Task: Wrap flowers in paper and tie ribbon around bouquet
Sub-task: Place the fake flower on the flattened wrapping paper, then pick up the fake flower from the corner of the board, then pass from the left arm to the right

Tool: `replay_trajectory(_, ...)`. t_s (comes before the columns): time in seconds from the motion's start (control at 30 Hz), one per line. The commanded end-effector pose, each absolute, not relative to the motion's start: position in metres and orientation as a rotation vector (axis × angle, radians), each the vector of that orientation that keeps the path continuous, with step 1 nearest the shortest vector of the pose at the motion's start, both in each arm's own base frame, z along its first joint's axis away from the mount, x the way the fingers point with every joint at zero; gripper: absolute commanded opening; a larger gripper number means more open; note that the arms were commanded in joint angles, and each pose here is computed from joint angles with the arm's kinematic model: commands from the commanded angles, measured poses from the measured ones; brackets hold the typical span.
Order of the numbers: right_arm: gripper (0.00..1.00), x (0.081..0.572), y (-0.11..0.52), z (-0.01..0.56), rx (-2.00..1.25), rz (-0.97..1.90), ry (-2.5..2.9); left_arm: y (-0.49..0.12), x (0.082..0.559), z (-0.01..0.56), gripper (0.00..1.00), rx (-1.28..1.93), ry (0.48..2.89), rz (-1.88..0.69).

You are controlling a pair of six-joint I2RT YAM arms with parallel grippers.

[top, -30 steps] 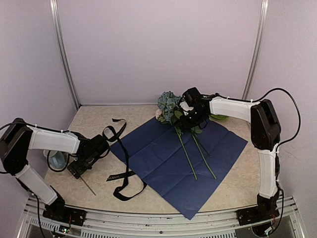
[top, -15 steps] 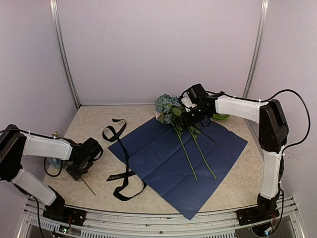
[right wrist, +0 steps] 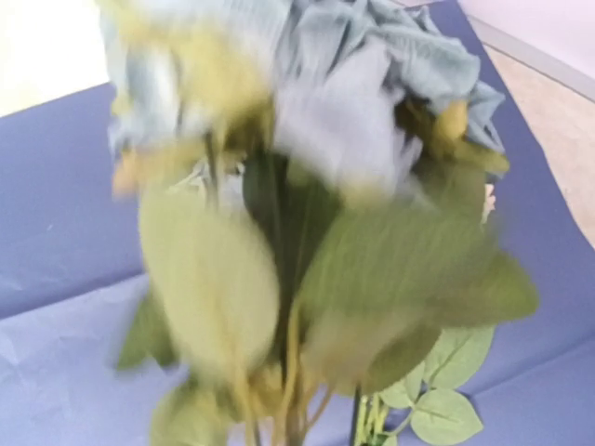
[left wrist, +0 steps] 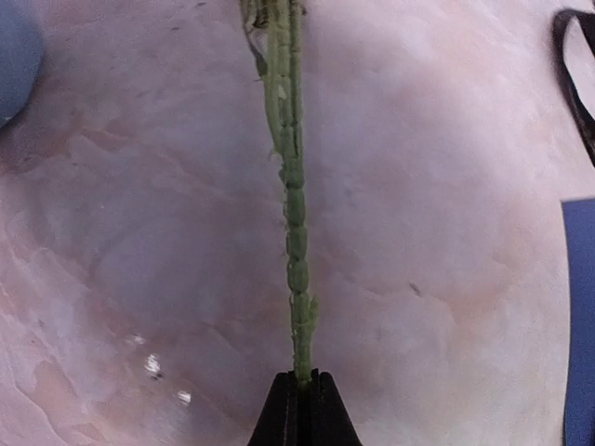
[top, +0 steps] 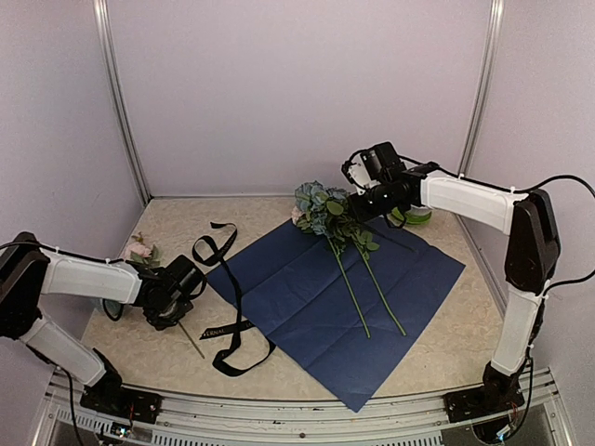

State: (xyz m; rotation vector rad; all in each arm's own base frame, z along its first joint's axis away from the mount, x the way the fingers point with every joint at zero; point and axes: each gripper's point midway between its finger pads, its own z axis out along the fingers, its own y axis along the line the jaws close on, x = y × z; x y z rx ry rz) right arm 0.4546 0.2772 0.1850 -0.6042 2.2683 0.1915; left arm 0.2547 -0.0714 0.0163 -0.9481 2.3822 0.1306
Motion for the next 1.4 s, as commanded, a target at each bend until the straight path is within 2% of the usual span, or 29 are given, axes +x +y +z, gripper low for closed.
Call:
replay_trajectory(0.0, 0.27, 0.454, 0.27, 0.183, -0.571, 0.156, 2.273, -0.086, 0.251, 0.014, 0.0, -0.828, 2.463, 0.189)
replay_trajectory(0.1, 0.26, 0.455, 0.276, 0.168, -0.547, 0.222, 2.291, -0.083, 0.244, 0.008, 0.0, -0.855, 2.458, 0.175)
replay_trajectory(0.2, 0.29, 0.451, 0.288, 0.154, -0.562, 0.313, 2.329, -0.076, 0.24, 0.009, 0.0, -0.88, 2.443, 0.166)
replay_trajectory(0.37, 0.32, 0.448, 0.296, 0.166, -0.556, 0.395, 2.29, -0.074, 0.239, 0.029, 0.0, -0.832, 2.401, 0.201)
replay_trajectory(0.73, 0.36, 0.412, 0.336, 0.248, -0.72, 0.701, 2.013, -0.083, 0.266, 0.172, 0.0, -0.685, 2.055, 0.277)
replay_trajectory(0.87, 0.39, 0.377, 0.354, 0.292, -0.827, 0.902, 1.834, -0.117, 0.272, 0.225, 0.0, -0.546, 1.938, 0.222)
replay_trajectory(1.03, 0.52, 0.323, 0.38, 0.348, -0.94, 1.191, 1.569, -0.237, 0.265, 0.298, 0.0, -0.146, 1.759, 0.017)
replay_trajectory(1.13, 0.72, 0.294, 0.399, 0.367, -1.006, 1.332, 1.46, -0.31, 0.248, 0.335, 0.0, 0.084, 1.683, -0.38)
replay_trajectory(1.2, 0.82, 0.284, 0.403, 0.378, -1.025, 1.409, 1.42, -0.337, 0.234, 0.36, 0.0, 0.156, 1.587, -0.638)
replay_trajectory(1.27, 0.85, 0.275, 0.398, 0.393, -1.02, 1.439, 1.364, -0.347, 0.224, 0.38, 0.0, 0.177, 1.501, -0.762)
replay_trajectory(1.37, 0.87, 0.265, 0.391, 0.408, -0.987, 1.475, 1.303, -0.356, 0.225, 0.384, 0.0, 0.193, 1.487, -0.772)
